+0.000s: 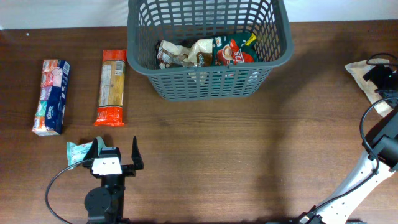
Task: Pack container
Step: 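Move the right gripper to the kraft-paper bag at the right edge, then lower the right gripper and grasp the kraft-paper bag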
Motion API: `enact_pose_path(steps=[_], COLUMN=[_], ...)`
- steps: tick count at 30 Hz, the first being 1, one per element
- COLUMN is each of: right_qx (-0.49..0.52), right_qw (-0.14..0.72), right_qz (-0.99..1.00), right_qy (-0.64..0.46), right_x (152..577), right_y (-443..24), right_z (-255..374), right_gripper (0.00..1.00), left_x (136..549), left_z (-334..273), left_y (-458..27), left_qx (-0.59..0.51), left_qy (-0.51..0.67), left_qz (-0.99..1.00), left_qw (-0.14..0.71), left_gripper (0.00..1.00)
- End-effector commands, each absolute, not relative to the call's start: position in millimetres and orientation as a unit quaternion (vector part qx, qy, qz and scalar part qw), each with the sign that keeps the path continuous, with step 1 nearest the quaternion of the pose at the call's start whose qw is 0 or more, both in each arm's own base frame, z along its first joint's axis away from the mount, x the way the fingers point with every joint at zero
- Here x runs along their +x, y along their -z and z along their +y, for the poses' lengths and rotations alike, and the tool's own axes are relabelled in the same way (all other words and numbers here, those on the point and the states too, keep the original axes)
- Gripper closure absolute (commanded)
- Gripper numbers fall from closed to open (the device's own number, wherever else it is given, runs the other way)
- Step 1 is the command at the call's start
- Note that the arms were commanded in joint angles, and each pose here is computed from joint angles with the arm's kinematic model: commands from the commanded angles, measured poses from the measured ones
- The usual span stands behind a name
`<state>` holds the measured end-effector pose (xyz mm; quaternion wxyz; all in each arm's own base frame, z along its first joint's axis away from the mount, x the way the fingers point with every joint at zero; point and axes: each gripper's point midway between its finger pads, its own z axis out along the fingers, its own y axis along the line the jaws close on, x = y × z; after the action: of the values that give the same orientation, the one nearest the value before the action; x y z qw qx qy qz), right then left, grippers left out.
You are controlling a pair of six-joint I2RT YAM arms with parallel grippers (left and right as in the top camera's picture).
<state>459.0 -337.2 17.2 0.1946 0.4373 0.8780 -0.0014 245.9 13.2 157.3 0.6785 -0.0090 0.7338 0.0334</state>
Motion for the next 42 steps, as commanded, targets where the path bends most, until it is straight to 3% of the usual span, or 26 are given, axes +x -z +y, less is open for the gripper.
enact_pose_path(steps=[1, 3, 7, 11, 16, 17, 18, 20, 28, 35, 42], right_qx=[0.433, 0.433, 0.433, 0.433, 0.434, 0.434, 0.434, 0.424, 0.304, 0.279, 0.192], right_qw=[0.174, 0.175, 0.174, 0.170, 0.168, 0.168, 0.168, 0.168, 0.153, 0.219, 0.250], right_qz=[0.884, 0.884, 0.885, 0.885, 0.885, 0.885, 0.885, 0.890, 0.938, 0.931, 0.940], right_qy=[-0.004, -0.004, -0.004, -0.005, -0.005, -0.005, -0.005, -0.004, 0.064, 0.090, 0.128], right_x=[453.3, 453.5, 453.2, 451.6, 450.7, 450.7, 450.7, 451.3, 455.6, 489.4, 503.9], right_y=[5.8, 5.7, 5.8, 6.5, 6.9, 6.9, 6.9, 6.8, -3.5, -49.9, -89.3], right_z=[-336.0, -336.0, -335.9, -334.7, -334.0, -334.0, -334.0, -333.8, -331.6, -343.5, -354.5], right_gripper=[0.20, 0.48, 0.76, 0.96, 0.96, 0.78, 0.41, 0.04, 0.01, 0.01, 0.01], left_x=[245.6, 245.6, 245.6, 245.6, 245.6, 245.6, 245.6, 245.6, 245.6, 245.6, 245.6], left_z=[12.3, 12.3, 12.3, 12.3, 12.3, 12.3, 12.3, 12.3, 12.3, 12.3, 12.3], left_y=[-156.2, -156.2, -156.2, -156.2, -156.2, -156.2, -156.2, -156.2, -156.3, -156.2, -156.2], left_qx=[-0.001, -0.001, -0.001, -0.001, -0.001, -0.001, -0.001, -0.001, -0.001, -0.001, -0.001], left_qy=[-0.036, -0.036, -0.036, -0.036, -0.036, -0.036, -0.036, -0.036, -0.036, -0.036, -0.036], left_qz=[0.735, 0.735, 0.735, 0.735, 0.735, 0.735, 0.735, 0.735, 0.735, 0.735, 0.735], left_qw=[0.677, 0.677, 0.677, 0.677, 0.677, 0.677, 0.677, 0.677, 0.678, 0.677, 0.677], left_gripper=[0.01, 0.01, 0.01, 0.01, 0.01, 0.01, 0.01, 0.01, 0.01, 0.01, 0.01])
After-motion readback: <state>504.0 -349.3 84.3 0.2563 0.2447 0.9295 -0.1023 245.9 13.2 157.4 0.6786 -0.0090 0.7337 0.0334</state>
